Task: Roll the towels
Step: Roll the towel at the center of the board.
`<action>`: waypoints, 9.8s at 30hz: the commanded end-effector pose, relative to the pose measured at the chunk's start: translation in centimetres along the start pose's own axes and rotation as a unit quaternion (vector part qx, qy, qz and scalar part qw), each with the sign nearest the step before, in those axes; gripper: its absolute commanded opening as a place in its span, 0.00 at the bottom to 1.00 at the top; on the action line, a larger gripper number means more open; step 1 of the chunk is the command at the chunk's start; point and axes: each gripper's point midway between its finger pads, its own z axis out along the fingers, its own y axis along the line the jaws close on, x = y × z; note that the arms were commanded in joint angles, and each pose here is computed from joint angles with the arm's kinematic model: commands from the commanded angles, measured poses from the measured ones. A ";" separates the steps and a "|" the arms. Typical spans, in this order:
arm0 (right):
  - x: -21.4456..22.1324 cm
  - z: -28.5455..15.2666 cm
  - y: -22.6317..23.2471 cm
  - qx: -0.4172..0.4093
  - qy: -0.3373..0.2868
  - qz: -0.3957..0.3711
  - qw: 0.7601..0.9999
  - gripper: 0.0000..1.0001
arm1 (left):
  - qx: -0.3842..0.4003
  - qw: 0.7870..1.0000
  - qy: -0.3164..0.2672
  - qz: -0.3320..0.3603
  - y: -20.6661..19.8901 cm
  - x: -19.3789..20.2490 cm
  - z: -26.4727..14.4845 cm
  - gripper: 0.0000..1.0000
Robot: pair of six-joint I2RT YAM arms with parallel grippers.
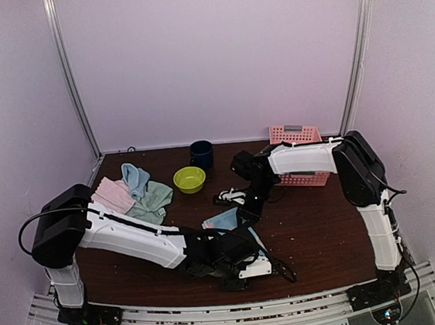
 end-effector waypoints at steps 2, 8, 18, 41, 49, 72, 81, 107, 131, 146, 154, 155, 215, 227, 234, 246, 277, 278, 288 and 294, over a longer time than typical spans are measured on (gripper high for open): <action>-0.4 0.2 -1.5 0.018 0.005 0.012 1.000 0.16 | 0.013 0.999 0.007 -0.031 -0.6 0.9 -0.3 0.00; -0.4 -7.8 -1.2 0.047 -0.056 0.020 0.997 0.20 | 0.034 0.995 -0.025 -0.094 0.5 1.2 -1.3 0.00; -2.5 -26.0 8.2 0.059 -0.269 -0.098 0.956 0.29 | 0.278 0.921 -0.126 -0.244 1.1 -0.5 -2.5 0.01; 7.4 -5.2 16.1 0.139 -0.054 -0.347 0.926 0.39 | 0.431 0.805 -0.112 -0.392 0.8 1.3 1.1 0.03; 6.7 -1.9 14.2 0.192 -0.057 -0.339 0.919 0.45 | 0.436 0.799 -0.106 -0.399 0.4 2.0 1.4 0.03; 9.0 2.3 14.9 0.104 0.013 -0.330 0.938 0.02 | 0.368 0.841 -0.134 -0.374 2.7 1.3 -1.1 0.29; 10.1 1.0 18.6 -0.080 0.073 -0.257 0.960 0.01 | 0.084 0.913 -0.191 -0.351 10.6 4.5 -9.5 0.40; 8.7 5.2 10.1 -0.229 0.164 -0.013 0.959 0.01 | -0.099 0.992 -0.071 0.018 0.9 -0.5 -6.8 0.52; 3.8 -4.7 12.5 -0.222 0.044 -0.101 0.969 0.30 | -0.040 0.999 -0.024 -0.019 -1.0 1.1 -2.1 0.10; 0.7 -24.6 15.2 -0.119 -0.288 -0.166 0.935 0.36 | 0.243 0.908 -0.191 -0.282 0.7 -1.0 -3.8 0.12; 3.6 -26.2 19.4 -0.108 -0.278 -0.269 0.916 0.37 | 0.318 0.851 -0.194 -0.370 0.3 0.5 -2.5 0.11; 3.9 -25.4 19.5 -0.104 -0.266 -0.272 0.919 0.37 | 0.323 0.846 -0.191 -0.378 0.2 0.7 -2.2 0.11; 4.6 2.2 16.1 -0.138 0.120 -0.193 0.964 0.06 | -0.178 0.888 -0.262 -0.333 11.3 8.4 -23.1 0.57; 3.8 5.8 11.4 -0.210 0.161 -0.084 0.961 0.05 | -0.083 0.985 -0.135 -0.073 -0.5 0.2 -16.7 0.55; 4.5 6.3 11.4 -0.215 0.168 -0.077 0.959 0.06 | -0.133 0.990 -0.008 -0.046 -0.6 3.0 -9.2 0.59; 4.3 6.4 11.3 -0.213 0.162 -0.074 0.961 0.06 | -0.156 0.987 0.014 -0.044 -0.1 3.6 -4.9 0.59; -3.7 -5.8 10.2 -0.142 -0.009 -0.093 0.986 0.30 | -0.061 0.993 0.037 -0.098 -0.7 5.0 -1.5 0.15; -4.6 -7.8 9.7 -0.127 -0.039 -0.089 0.987 0.32 | -0.048 0.992 0.028 -0.110 -0.5 4.7 -1.7 0.14; -6.8 -27.2 11.8 -0.006 -0.309 -0.131 0.942 0.39 | 0.227 0.928 -0.089 -0.282 -0.1 2.6 -2.7 0.12; -2.4 -29.2 18.8 -0.023 -0.343 -0.273 0.898 0.50 | 0.351 0.854 -0.100 -0.370 0.2 3.7 -1.4 0.12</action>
